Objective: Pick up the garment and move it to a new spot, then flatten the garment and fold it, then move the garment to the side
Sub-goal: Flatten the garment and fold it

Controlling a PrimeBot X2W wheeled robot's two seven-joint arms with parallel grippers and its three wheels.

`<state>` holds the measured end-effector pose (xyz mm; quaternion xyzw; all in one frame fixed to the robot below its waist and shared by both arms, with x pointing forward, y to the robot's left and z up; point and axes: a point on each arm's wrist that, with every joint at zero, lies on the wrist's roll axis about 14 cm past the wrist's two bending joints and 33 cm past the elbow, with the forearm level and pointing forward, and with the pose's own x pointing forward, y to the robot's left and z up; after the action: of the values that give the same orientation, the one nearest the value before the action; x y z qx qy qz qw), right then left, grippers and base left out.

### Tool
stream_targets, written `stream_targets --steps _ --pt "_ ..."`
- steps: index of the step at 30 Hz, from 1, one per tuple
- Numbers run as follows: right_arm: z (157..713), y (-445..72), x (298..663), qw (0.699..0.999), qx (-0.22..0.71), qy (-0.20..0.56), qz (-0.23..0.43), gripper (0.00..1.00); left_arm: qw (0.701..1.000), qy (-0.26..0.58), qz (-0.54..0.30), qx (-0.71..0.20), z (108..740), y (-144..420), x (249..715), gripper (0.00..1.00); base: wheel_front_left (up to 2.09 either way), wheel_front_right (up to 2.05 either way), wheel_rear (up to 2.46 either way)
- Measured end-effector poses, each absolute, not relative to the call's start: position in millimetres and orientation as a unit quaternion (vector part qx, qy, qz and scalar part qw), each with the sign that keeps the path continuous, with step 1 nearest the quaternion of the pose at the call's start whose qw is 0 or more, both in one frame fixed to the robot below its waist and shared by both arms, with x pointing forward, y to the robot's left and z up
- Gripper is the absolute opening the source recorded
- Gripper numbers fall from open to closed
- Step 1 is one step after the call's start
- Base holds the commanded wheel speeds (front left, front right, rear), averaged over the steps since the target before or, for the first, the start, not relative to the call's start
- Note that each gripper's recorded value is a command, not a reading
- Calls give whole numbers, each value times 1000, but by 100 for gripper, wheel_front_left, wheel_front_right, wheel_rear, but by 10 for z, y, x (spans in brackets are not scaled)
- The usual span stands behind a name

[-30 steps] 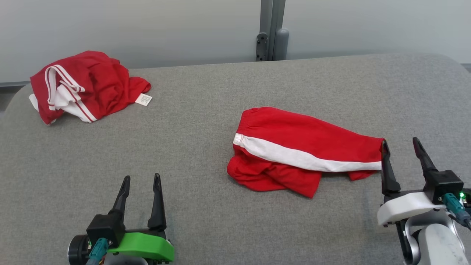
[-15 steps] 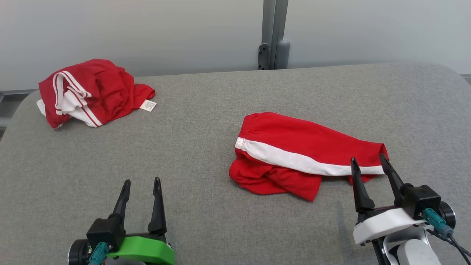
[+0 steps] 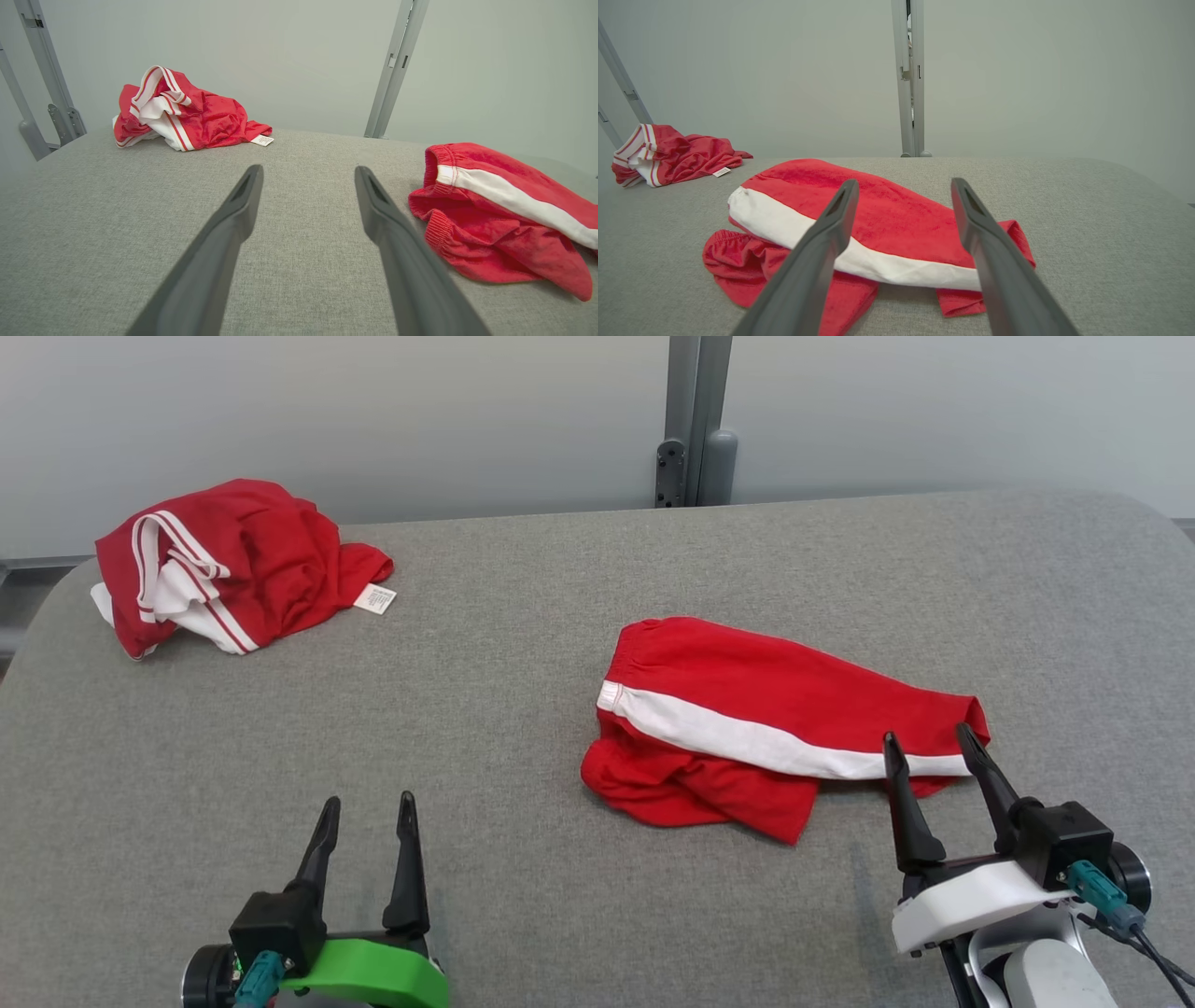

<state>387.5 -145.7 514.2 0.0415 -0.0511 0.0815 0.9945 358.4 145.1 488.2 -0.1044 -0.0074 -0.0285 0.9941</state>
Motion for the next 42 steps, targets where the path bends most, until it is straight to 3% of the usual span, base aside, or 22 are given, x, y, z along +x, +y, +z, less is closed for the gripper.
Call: stream_targets --steps 9,22,31,42 --pt "5117 -1475 3924 995 41 -48 79 100 988 20 -113 -104 4791 1070 3756 100 0 0 0" --pt "5083 -1584 4045 996 35 -46 63 100 942 156 -266 -133 4793 169 4286 100 0 0 0" --pt "4985 -1776 4058 998 31 -33 36 100 915 248 -282 -145 4486 36 4479 100 0 0 0" --pt "4927 -1930 4050 999 28 -25 14 100 886 287 -310 -191 4398 -224 4466 100 0 0 0"
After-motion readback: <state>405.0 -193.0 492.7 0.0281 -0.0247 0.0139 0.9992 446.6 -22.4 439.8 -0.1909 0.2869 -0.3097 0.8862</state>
